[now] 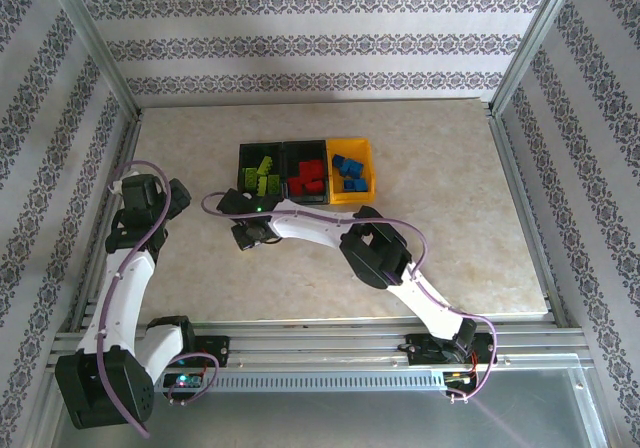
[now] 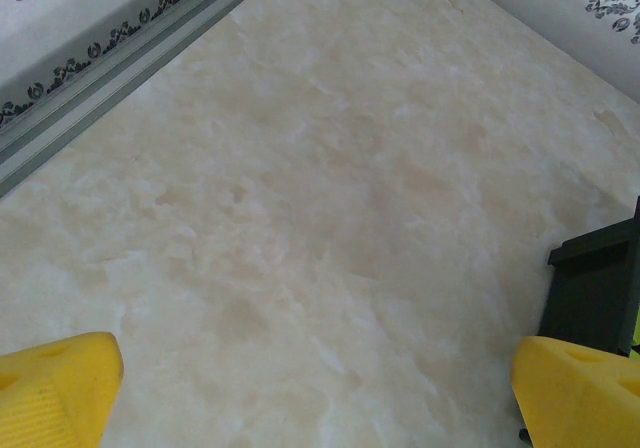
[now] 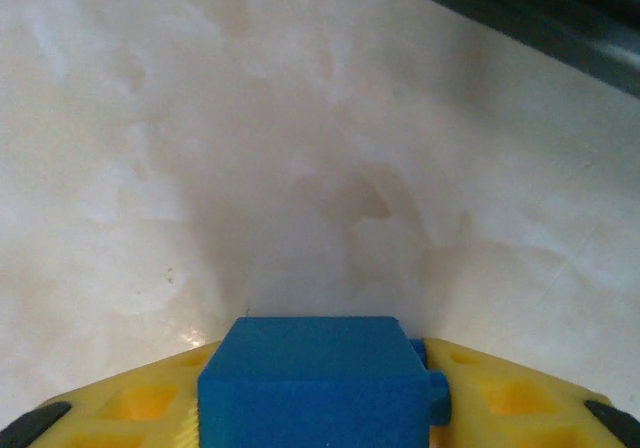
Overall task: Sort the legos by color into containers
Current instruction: Pick up the lego from the center of the table, then place the lego in the container.
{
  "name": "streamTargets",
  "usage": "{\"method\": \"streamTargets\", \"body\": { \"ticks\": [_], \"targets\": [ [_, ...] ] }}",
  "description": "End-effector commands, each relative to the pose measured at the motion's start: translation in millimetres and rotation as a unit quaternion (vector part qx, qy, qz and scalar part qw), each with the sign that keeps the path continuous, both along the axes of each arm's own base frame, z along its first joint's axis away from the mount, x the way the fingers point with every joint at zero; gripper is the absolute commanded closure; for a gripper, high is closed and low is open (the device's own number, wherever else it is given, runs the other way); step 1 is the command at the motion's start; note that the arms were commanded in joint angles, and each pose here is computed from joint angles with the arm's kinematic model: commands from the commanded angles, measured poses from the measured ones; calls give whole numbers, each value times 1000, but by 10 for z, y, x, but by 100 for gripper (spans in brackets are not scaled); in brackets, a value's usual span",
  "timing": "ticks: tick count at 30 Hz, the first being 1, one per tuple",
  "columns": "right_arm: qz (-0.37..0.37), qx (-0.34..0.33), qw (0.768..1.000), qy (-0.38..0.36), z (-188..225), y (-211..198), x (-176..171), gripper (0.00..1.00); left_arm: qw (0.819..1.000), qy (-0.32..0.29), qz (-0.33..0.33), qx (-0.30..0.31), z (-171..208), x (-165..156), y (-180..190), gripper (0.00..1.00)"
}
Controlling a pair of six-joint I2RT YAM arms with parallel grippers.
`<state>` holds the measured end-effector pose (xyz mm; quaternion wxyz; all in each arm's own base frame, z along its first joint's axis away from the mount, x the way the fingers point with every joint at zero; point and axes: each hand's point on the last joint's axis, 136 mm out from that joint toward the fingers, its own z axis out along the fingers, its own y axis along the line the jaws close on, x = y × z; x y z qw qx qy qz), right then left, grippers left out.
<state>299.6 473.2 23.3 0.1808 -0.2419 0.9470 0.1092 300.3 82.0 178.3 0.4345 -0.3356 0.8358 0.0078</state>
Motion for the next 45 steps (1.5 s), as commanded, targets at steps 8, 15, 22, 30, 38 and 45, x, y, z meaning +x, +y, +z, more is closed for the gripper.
{"method": "streamTargets", "body": {
  "ticks": [8, 15, 22, 30, 38, 45],
  "targets": [
    [-32, 27, 997, -69, 860, -428, 69, 67, 1000, -24, 8, -4, 89, -25, 26, 0],
    [-101, 33, 989, -106, 1245, -1079, 287, 67, 999, -33, -3, -12, 103, 2, -18, 0],
    [-181, 24, 975, -127, 1355, -1756, 510, 66, 999, -37, -5, -16, 105, 19, -32, 0],
    [-243, 13, 961, -131, 1248, -2296, 927, 66, 999, -36, -4, -22, 69, 22, -40, 0],
    [-260, 3, 956, -134, 1128, -2476, 1359, 64, 999, -34, -8, -22, 62, 27, -49, 0],
    [-264, -3, 955, -137, 1038, -2548, 1650, 61, 999, -27, -8, -19, 24, 5, -46, 0]
  ]
}}
